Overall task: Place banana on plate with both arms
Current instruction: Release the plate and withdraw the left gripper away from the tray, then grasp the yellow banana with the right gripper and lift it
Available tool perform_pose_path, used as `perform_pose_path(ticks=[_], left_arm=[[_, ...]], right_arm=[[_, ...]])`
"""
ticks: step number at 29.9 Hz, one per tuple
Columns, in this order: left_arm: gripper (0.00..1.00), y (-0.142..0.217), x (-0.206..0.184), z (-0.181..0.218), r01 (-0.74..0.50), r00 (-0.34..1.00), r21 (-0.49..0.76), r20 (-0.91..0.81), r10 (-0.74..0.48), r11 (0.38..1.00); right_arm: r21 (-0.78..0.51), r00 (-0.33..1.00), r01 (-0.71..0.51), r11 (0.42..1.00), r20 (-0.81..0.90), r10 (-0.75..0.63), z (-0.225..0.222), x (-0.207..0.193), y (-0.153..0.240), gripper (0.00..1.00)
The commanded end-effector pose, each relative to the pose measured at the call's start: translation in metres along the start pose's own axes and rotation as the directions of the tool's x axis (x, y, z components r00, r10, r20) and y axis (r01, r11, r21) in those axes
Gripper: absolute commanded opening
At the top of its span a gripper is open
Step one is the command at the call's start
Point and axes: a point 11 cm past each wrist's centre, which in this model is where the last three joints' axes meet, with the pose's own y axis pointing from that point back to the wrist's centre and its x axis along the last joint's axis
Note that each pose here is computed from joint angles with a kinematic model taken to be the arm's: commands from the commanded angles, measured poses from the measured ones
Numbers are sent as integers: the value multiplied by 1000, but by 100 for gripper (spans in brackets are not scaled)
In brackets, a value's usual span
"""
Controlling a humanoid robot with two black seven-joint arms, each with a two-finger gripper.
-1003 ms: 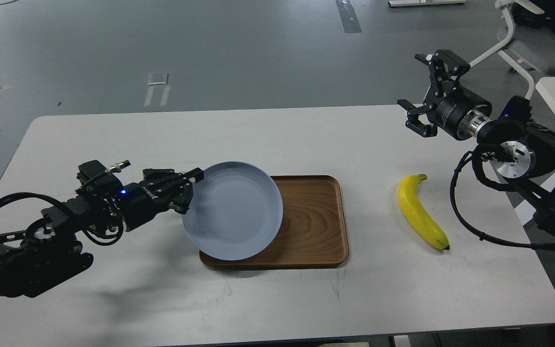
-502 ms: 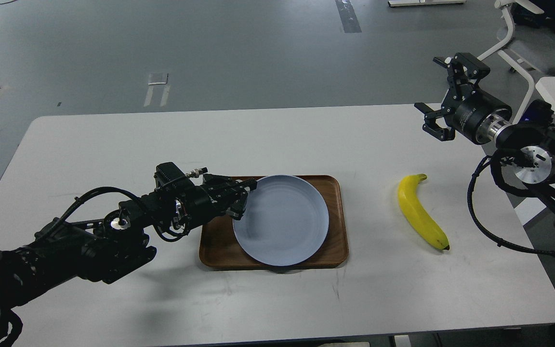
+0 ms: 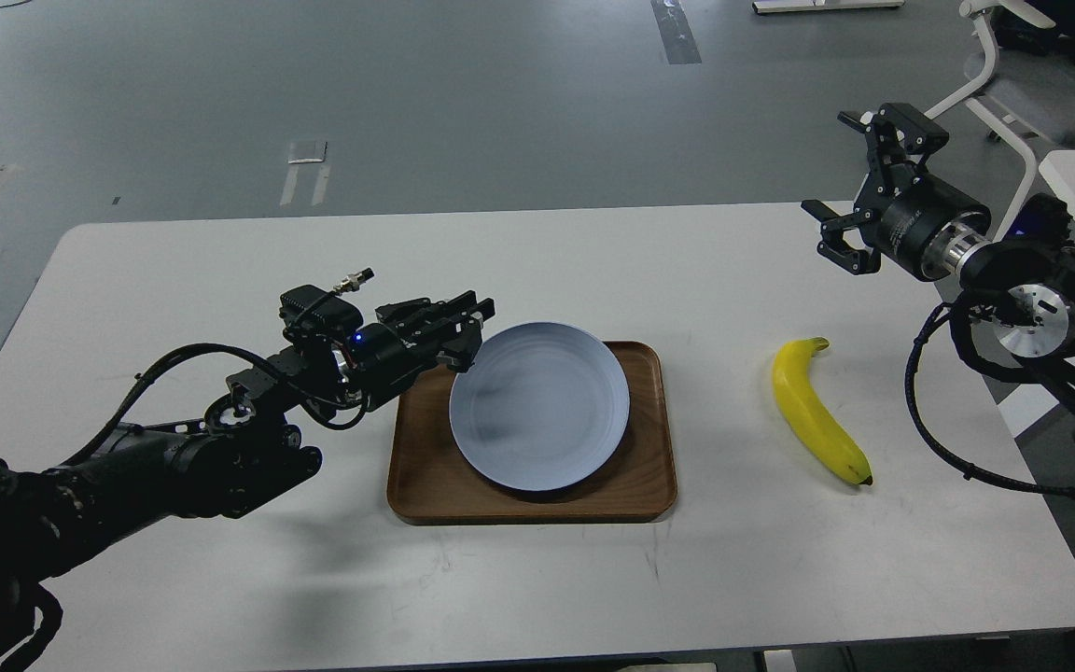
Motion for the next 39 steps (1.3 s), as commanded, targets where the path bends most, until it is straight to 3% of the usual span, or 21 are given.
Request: perform_pose_path(ticks=[1, 8, 11, 14, 16, 18, 20, 25, 35, 39], left_arm=[[98, -11, 23, 9, -82, 986, 18, -141, 83, 996], [98, -11, 43, 5, -183, 910, 108, -357, 210, 977], [98, -14, 78, -1, -262, 762, 180, -564, 317, 948], [98, -8, 124, -8, -325, 534, 195, -770, 350, 925], [98, -5, 136, -16, -302, 436, 226, -831, 345, 926], [98, 0, 146, -26, -206, 311, 247, -901, 303, 947], [98, 6, 151, -35, -158, 244, 271, -921, 303, 950], [98, 27, 154, -57, -106, 190, 321, -923, 336, 941], [98, 46, 131, -76, -72, 178, 364, -911, 371, 929], [98, 50, 128, -79, -66, 182, 371, -908, 377, 926]], right_arm=[[-21, 999, 3, 1000, -54, -4, 4, 1, 1, 100], [-58, 983, -3, 998, -182, -7, 5, 10, 13, 100], [-131, 901, -9, 991, -431, -49, 13, 17, 21, 100], [-188, 646, 26, 982, -747, -160, 21, 18, 32, 97], [-223, 490, 58, 973, -843, -222, 30, 17, 37, 95], [-270, 162, 129, 954, -944, -289, 51, 11, 45, 93], [-287, 2, 164, 944, -957, -291, 67, 9, 51, 94], [-351, -83, 156, 923, -936, -342, 99, 15, 65, 95], [-423, -80, 110, 899, -906, -416, 130, 31, 82, 89], [-445, -68, 98, 890, -895, -440, 148, 33, 83, 78]])
